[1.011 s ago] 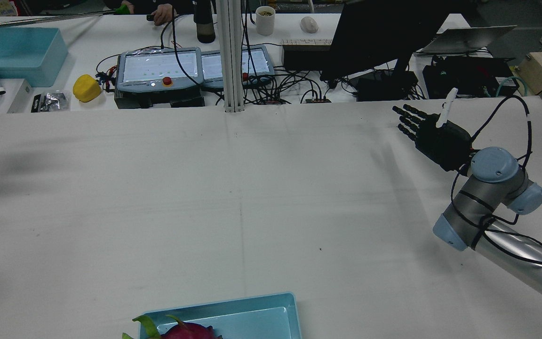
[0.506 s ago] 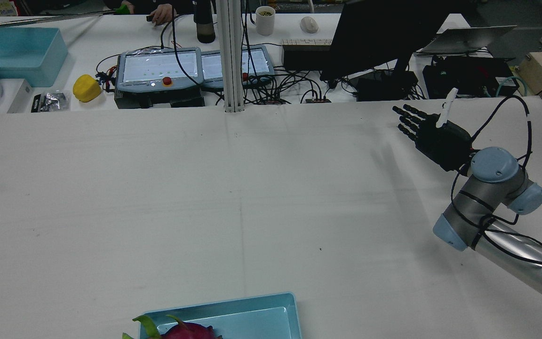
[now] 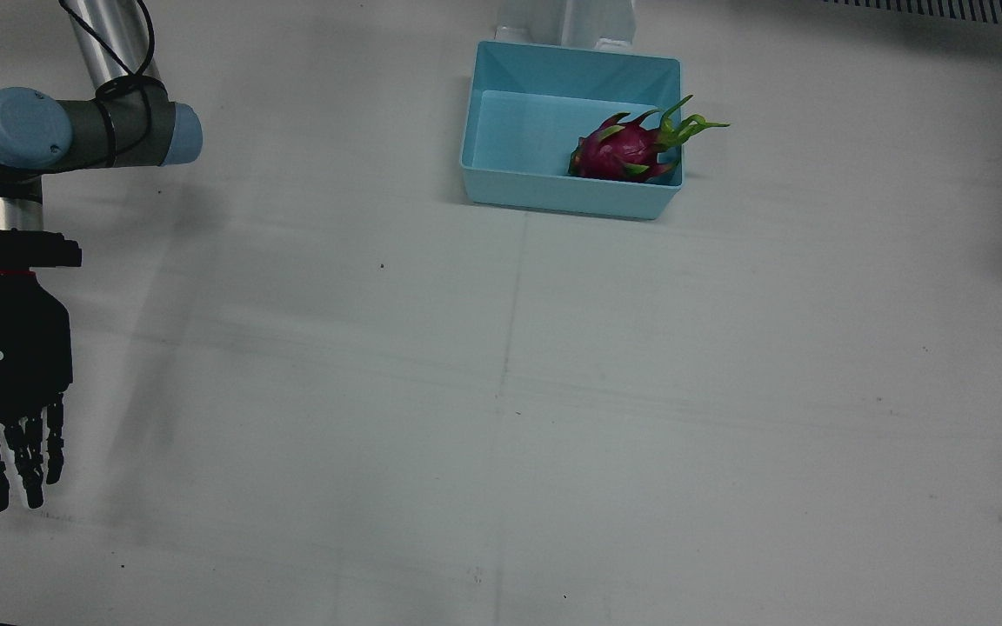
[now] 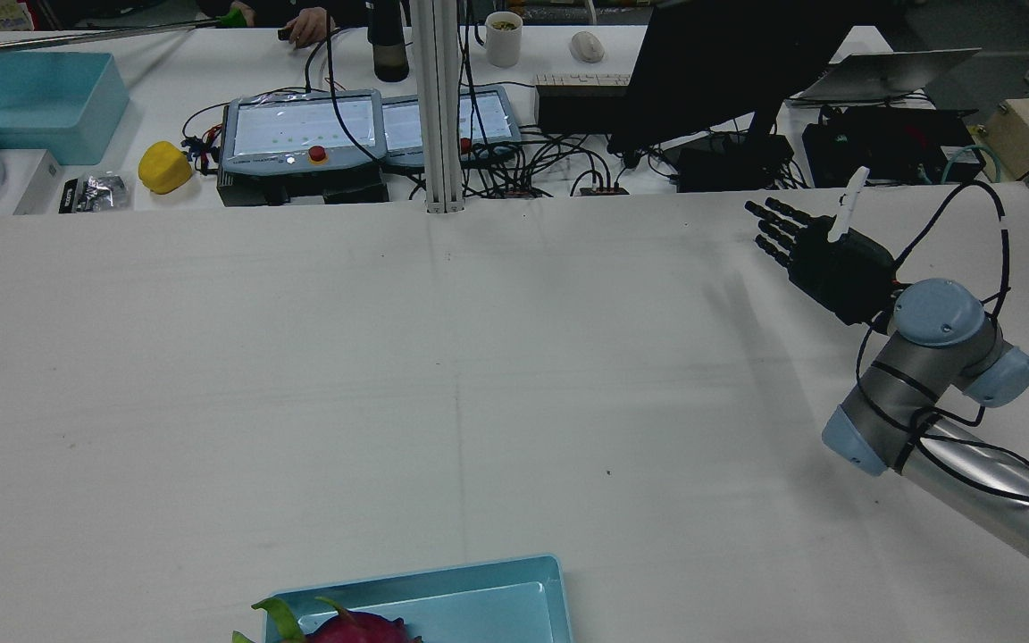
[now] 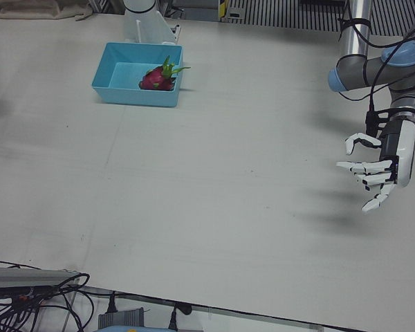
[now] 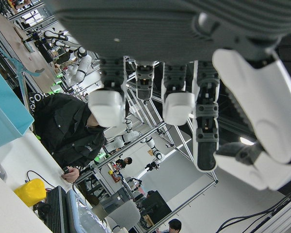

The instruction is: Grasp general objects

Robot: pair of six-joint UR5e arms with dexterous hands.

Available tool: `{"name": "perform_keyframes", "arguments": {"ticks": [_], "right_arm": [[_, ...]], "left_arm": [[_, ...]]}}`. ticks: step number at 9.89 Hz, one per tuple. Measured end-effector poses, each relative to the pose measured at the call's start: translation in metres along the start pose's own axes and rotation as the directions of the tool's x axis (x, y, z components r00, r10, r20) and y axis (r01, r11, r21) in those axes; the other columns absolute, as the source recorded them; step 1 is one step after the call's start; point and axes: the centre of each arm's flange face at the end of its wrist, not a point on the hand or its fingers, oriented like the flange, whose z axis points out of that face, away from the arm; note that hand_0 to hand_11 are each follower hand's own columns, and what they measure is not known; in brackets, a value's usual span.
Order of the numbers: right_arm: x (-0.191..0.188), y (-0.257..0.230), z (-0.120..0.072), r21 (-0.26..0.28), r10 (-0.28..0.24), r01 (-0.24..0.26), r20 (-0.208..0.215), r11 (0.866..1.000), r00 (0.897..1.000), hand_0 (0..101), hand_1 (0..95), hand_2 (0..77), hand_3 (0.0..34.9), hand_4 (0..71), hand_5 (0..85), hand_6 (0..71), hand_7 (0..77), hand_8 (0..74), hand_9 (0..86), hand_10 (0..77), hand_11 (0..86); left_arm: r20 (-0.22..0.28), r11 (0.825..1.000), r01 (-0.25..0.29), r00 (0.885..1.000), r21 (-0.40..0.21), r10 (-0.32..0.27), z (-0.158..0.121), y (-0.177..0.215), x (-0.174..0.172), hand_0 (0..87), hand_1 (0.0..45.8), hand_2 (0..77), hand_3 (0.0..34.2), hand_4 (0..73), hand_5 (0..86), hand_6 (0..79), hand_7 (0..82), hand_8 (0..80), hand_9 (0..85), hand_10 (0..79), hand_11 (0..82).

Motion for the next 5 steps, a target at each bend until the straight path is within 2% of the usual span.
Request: {"name": "perform_keyframes", "arguments": {"ticks": [3,4,5], "right_arm": [[-0.0001,-0.0002,0.0000,0.000,0.000,0.000,0.000,1.000,1.000,1,6.5,1.6,0.0,0.0,0.5,0.0,0.0,0.0,1.1,0.0,0.5],[-0.0001,-0.0002,0.0000,0.000,0.000,0.000,0.000,1.000,1.000,1,6.5,1.6,0.0,0.0,0.5,0.0,0.0,0.0,1.1,0.0,1.1],[-0.0001,-0.0001,0.0000,0.000,0.000,0.000,0.000,1.000,1.000,1,6.5,1.6,0.0,0.0,0.5,0.0,0.0,0.0,1.1,0.0,1.1]], "left_arm": [[0.001,1.000,-0.007,1.000,-0.001,0.007,-0.0009,-0.0005,-0.0005,47.4,1.1,60.0,0.0,69.8,15.8,69.3,69.8,9.8,18.0,69.8,70.4],[-0.002,1.000,-0.014,1.000,-0.005,0.014,-0.0004,-0.0001,-0.0004,37.2,1.1,51.3,1.6,64.9,2.2,49.6,69.8,10.4,18.0,54.0,62.2],[-0.006,1.000,-0.021,1.000,-0.010,0.021,0.0004,0.0005,-0.0001,37.2,1.1,51.3,1.6,64.9,2.2,49.6,69.8,10.4,18.0,54.0,62.2]]}}
